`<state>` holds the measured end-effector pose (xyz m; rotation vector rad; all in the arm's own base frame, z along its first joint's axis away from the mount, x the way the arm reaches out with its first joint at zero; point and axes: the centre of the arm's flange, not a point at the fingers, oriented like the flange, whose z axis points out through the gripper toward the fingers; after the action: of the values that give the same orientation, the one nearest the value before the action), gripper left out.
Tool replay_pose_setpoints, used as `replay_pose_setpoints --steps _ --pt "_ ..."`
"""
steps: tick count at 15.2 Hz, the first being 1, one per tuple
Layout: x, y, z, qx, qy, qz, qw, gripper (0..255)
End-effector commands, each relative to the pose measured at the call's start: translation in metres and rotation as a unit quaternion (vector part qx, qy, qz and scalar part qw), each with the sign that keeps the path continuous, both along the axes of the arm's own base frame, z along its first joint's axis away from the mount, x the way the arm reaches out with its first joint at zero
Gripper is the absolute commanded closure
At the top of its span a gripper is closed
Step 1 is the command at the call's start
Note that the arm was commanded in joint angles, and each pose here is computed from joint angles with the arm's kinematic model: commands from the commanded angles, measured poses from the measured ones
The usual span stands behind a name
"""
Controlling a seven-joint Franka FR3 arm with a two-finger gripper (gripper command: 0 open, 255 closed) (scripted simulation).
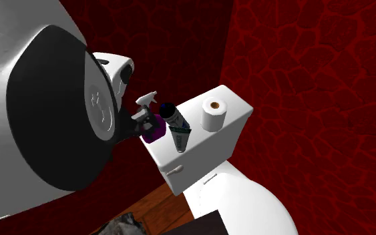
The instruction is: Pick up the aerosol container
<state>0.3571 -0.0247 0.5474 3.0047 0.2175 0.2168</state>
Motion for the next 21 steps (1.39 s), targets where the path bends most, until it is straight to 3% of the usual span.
replay_pose_setpoints --steps 1,9,17,21 --pt "0.014 -0.011 -0.014 -0.011 -0.016 0.010 0.9998 0" --pt "0.071 -0.059 -0.065 -0.053 -0.074 0.045 0.9948 0" --pt "0.137 -0.107 -0.104 -0.095 -0.131 0.080 0.9836 0" --pt "0.137 -0.107 -0.120 -0.095 -0.131 0.080 0.9836 0"
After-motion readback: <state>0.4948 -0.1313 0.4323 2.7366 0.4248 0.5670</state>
